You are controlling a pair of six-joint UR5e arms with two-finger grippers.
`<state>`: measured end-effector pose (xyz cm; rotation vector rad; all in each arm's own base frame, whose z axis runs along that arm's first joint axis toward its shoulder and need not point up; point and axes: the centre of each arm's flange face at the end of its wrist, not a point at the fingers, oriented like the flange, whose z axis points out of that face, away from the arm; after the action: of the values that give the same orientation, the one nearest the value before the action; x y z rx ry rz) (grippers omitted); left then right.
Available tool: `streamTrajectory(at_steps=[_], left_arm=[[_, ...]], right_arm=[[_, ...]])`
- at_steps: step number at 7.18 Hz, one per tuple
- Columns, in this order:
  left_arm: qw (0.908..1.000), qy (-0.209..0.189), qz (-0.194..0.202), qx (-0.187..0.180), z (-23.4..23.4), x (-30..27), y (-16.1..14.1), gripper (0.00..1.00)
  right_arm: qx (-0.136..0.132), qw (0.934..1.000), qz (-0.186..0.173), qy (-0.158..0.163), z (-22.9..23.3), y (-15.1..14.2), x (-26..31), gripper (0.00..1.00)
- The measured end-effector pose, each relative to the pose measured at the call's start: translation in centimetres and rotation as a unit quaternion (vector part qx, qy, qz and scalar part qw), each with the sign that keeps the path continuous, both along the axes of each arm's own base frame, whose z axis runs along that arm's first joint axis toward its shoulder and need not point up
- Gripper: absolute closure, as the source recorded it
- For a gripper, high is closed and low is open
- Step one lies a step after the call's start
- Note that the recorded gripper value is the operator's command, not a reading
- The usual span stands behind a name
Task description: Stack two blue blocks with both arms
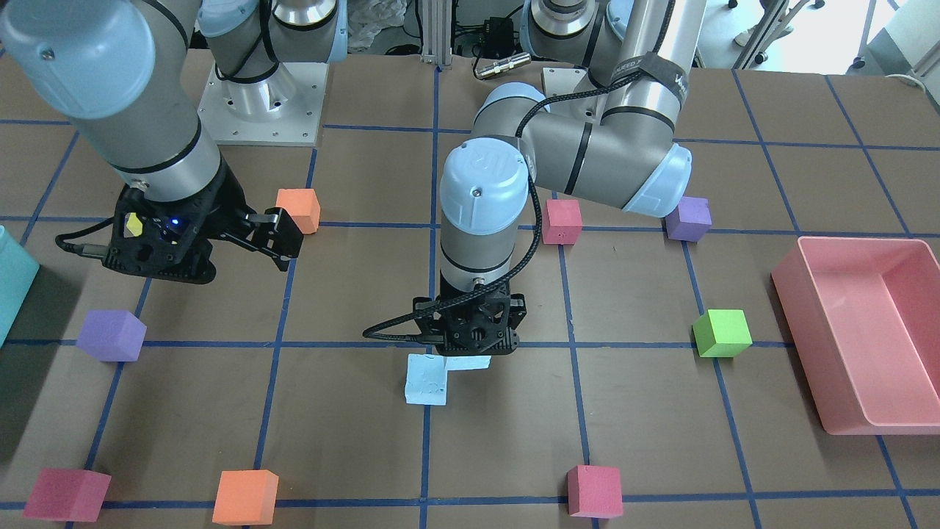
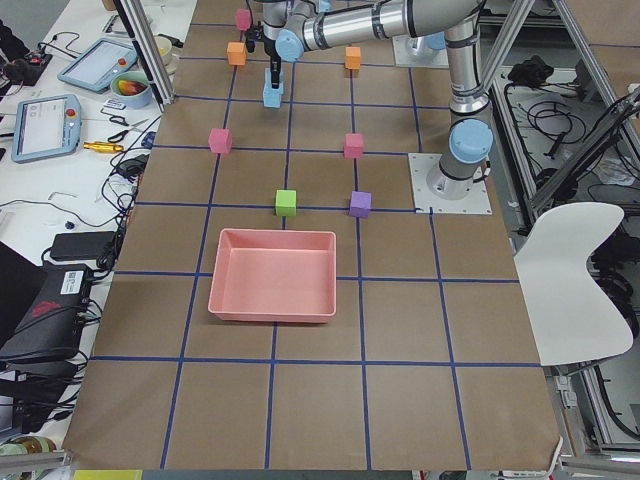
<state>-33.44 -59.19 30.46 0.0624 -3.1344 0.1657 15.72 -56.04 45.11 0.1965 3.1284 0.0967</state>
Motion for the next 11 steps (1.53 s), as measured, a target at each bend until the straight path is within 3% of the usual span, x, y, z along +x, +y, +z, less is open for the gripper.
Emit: streamTrajectory(at_steps=[4, 6, 8, 9, 11], left_arm=[[0.9998, -0.014, -0.009, 0.011, -4.0, -3.8, -1.0, 1.0], [0.9997, -0.015, -0.01, 0.015, -4.7, -4.7, -0.6, 1.0], [0.9997, -0.016, -0.011, 0.015, -5.2, -4.9, -0.7, 0.4], [0.9998, -0.015, -0.012, 0.011, -5.3, -4.9, -0.9, 0.18], [0.9998, -0.013, -0.012, 0.008, -5.7, -5.0, -1.1, 0.11]], right_arm=[[0.02, 0.9993, 0.031, -0.001, 2.0, 4.9, -1.1, 0.0], [0.022, 0.9985, 0.049, -0.003, 1.8, 5.5, -1.2, 0.0], [0.019, 0.998, 0.06, -0.001, 1.6, 5.5, -1.2, 0.0], [0.017, 0.9979, 0.062, 0.0, 1.5, 5.5, -1.2, 0.0], [0.017, 0.9979, 0.062, 0.001, 1.3, 5.6, -1.2, 0.0]])
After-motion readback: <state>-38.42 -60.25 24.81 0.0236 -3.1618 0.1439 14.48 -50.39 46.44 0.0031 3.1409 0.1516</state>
